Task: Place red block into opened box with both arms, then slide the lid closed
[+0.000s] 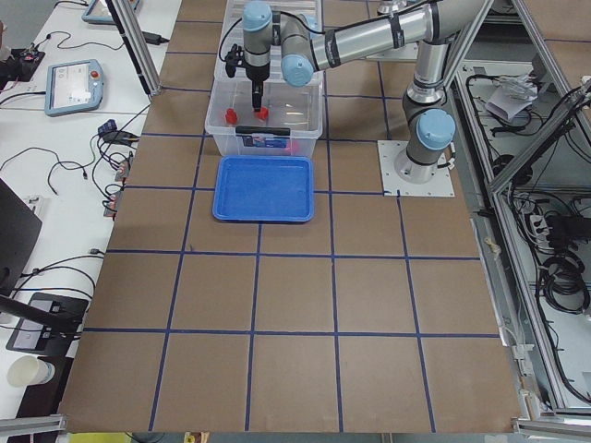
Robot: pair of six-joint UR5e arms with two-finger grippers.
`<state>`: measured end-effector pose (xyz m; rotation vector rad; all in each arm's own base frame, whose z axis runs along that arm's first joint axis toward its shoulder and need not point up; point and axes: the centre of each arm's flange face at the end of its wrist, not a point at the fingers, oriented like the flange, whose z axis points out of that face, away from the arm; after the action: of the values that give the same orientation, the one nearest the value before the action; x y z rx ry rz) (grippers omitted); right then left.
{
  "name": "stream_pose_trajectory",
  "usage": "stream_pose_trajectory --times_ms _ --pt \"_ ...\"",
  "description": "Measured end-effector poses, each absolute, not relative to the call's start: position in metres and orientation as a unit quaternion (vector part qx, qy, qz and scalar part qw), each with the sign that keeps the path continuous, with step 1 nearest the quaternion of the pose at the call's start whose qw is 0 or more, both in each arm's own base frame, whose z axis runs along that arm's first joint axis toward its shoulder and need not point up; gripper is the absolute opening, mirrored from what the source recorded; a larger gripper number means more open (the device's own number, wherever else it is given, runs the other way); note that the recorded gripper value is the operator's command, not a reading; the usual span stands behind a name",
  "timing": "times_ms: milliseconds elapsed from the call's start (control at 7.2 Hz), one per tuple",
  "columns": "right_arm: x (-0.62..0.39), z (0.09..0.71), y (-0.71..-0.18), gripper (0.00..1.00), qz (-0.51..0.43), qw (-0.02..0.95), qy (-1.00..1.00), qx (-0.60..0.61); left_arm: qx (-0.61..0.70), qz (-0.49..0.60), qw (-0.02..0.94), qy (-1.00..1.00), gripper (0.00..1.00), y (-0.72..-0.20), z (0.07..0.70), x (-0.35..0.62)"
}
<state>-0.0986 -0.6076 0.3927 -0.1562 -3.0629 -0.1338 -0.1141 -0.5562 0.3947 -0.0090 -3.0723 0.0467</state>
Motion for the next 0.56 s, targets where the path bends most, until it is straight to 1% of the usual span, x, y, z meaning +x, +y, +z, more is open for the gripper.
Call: stream_pose_trajectory --times_ms 278,556 --pt "-0.113 0.389 -0.605 1.00 -0.048 0.034 -0.996 -0.065 -0.004 0.002 0.026 -1.000 1.00 -0.543 0.472 -0.114" --pt "-0.122 0.377 -0.601 1.00 -0.063 0.029 -0.995 -0.072 -0.007 0.002 -0.001 -1.000 1.00 -0.527 0.511 -0.110"
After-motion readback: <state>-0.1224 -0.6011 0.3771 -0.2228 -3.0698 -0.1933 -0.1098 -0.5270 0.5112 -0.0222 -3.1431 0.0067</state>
